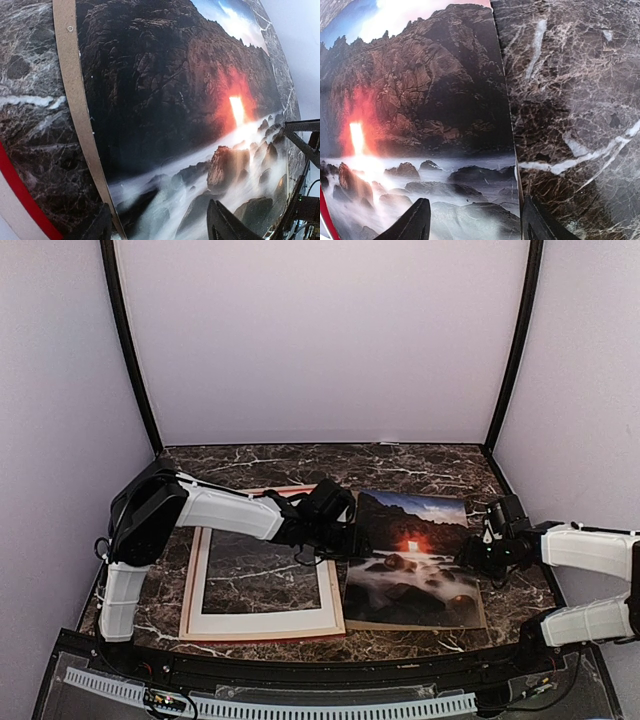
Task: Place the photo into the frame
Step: Pick up the photo from the backboard.
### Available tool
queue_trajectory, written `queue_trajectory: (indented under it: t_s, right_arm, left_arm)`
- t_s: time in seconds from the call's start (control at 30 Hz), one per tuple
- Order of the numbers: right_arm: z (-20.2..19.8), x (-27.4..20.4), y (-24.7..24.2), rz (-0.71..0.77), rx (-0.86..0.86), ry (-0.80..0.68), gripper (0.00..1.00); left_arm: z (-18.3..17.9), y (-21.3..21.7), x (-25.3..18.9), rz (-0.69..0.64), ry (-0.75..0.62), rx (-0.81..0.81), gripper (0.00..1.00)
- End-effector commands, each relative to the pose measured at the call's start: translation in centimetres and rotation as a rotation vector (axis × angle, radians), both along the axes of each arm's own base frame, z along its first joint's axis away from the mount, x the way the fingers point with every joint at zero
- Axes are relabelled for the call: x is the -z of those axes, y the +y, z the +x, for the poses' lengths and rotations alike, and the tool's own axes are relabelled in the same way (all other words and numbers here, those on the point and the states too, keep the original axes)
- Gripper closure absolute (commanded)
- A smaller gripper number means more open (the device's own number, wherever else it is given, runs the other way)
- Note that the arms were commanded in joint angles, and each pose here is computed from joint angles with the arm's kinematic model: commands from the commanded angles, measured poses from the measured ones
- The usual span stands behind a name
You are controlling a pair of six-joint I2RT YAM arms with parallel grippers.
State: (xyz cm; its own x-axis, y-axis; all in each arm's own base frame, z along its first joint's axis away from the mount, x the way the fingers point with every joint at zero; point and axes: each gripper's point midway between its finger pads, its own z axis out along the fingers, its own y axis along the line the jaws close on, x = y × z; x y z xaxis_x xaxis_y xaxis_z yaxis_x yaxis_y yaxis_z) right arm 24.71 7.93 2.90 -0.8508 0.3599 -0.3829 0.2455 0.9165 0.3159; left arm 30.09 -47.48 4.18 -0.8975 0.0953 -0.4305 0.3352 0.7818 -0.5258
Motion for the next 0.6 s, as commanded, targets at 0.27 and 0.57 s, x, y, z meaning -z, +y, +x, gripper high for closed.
queue_trajectory:
  t_s: [0.27, 0.57]
  right_arm:
    - [0.9, -2.0, 3.9, 0.143, -0.162, -0.064, 0.50]
    - [1.7, -2.9, 4.5, 0.145, -0.211, -0.104, 0.62]
  left_arm:
    - [-2.3, 0.9, 2.7, 0.057, 0.086, 0.034, 0.33]
    - [-2.4, 0.8, 2.2, 0.041, 0.065, 0.049, 0.33]
